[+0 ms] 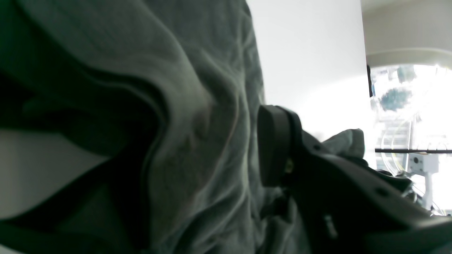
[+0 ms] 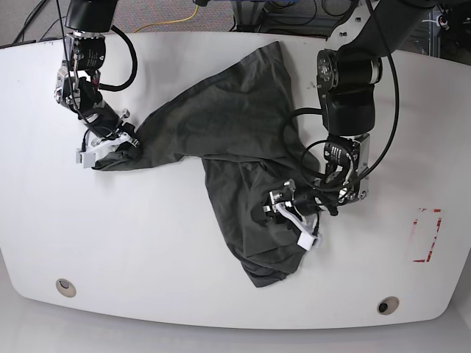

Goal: Layout the t-shirt on the table in an organized manner, then fold the t-shirt properly
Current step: 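Hold the sleeve with the right gripper and drag the hem with the left gripper, then lift the grey shirt with both grippers and fling it down onto the table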

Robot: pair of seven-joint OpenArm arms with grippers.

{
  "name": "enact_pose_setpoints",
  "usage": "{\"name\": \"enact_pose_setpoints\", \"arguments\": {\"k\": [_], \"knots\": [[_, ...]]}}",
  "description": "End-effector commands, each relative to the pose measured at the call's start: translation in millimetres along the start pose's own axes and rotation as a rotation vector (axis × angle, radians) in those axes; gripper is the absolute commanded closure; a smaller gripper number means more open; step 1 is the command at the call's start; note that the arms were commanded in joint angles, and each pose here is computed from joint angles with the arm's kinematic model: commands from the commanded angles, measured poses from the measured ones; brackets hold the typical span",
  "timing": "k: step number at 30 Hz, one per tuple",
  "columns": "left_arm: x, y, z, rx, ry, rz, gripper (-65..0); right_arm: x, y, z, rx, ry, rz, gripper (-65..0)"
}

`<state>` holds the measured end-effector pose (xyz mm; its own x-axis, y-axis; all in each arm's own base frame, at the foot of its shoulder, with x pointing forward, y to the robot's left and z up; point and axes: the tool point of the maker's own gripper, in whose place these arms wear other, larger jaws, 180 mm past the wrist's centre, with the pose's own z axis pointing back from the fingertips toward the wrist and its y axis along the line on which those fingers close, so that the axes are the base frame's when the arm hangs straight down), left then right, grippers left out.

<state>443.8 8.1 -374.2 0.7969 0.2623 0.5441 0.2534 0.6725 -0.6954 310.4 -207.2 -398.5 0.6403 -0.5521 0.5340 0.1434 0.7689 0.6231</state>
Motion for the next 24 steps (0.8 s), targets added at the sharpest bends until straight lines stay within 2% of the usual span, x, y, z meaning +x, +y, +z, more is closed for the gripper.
{"name": "enact_pose_setpoints", "arguments": {"k": [1, 5, 11, 24], "knots": [[26.9, -16.6, 0.0, -0.041, -0.064, -0.027, -22.2, 16.5, 6.1, 3.0, 0.024, -0.041, 0.019, 0.0], [26.1, -16.2, 0.0, -0.04, -0.063, -0.026, -16.4, 16.2, 6.1, 3.3, 0.024, -0.041, 0.019, 0.0], [26.9, -15.3, 1.1, -0.037, -0.071, -0.021, -0.8, 16.2, 6.1, 3.3, 0.024, -0.041, 0.019, 0.0], [67.7, -19.0, 39.5, 0.017, -0.209, -0.128, 0.0, 22.2, 11.8, 3.5, 0.035, -0.055, 0.031, 0.0]]}}
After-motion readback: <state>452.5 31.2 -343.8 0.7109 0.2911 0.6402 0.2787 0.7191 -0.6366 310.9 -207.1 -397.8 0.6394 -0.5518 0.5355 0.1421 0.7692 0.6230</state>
